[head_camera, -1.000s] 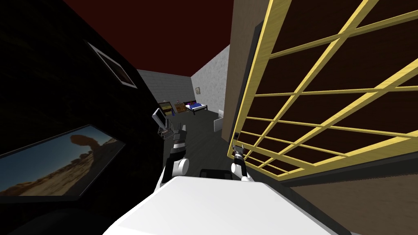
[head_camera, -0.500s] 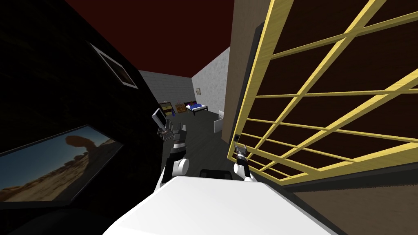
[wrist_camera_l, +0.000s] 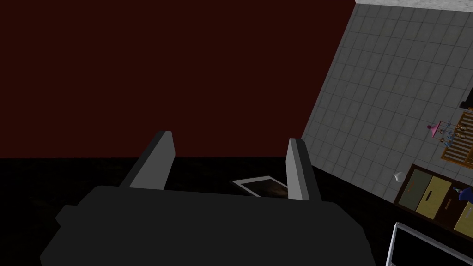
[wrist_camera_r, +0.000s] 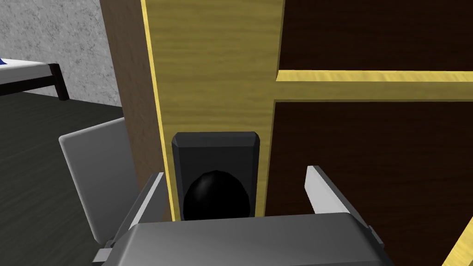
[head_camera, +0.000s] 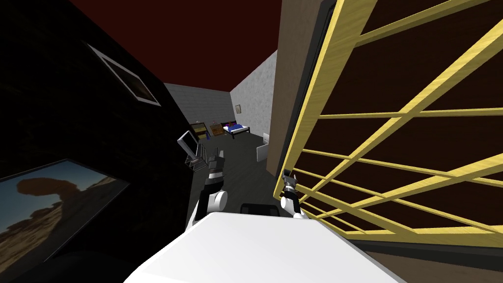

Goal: Push the door open

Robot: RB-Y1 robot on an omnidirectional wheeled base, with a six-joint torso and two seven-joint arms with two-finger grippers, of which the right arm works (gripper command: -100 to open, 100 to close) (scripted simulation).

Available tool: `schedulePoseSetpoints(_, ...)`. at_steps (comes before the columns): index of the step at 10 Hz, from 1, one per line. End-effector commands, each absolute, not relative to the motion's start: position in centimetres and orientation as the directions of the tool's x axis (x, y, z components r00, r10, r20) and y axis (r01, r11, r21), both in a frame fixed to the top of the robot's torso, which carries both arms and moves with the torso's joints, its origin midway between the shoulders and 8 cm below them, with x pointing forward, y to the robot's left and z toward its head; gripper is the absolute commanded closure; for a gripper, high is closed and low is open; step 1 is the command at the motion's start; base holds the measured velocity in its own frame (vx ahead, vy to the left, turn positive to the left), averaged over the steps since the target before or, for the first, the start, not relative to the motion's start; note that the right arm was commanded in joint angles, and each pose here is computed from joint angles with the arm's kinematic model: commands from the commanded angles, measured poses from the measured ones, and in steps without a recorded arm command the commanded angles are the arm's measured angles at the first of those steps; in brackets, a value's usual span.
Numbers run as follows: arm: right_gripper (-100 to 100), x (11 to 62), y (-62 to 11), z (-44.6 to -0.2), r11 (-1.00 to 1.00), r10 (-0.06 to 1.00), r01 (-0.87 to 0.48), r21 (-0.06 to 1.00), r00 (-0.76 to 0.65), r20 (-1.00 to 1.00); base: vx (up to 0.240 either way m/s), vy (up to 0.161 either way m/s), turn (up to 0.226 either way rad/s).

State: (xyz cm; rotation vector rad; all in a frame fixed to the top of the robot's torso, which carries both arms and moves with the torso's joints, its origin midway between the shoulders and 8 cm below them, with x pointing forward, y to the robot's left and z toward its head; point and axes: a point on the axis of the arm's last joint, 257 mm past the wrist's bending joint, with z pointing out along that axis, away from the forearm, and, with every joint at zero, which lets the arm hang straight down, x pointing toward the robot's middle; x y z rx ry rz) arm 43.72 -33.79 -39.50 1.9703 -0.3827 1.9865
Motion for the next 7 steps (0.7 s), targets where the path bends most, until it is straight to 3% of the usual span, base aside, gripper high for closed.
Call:
schedulePoseSetpoints(1,-100,43.72,-33.79,-39.5,-0.914,0.035,-0.404,0.032,-0.001,0.999,0.091,-0.047,0.005)
schedulePoseSetpoints(2,100,43.72,-33.79,-39.5,-0.914,0.035,-0.404,0.032,-0.001,0.999,-0.016,0.013,0.016)
schedulePoseSetpoints(7,100,43.72,-33.79,-39.5,-0.914,0.035,-0.404,0.032,-0.001,0.999,-0.014,0.012,0.003)
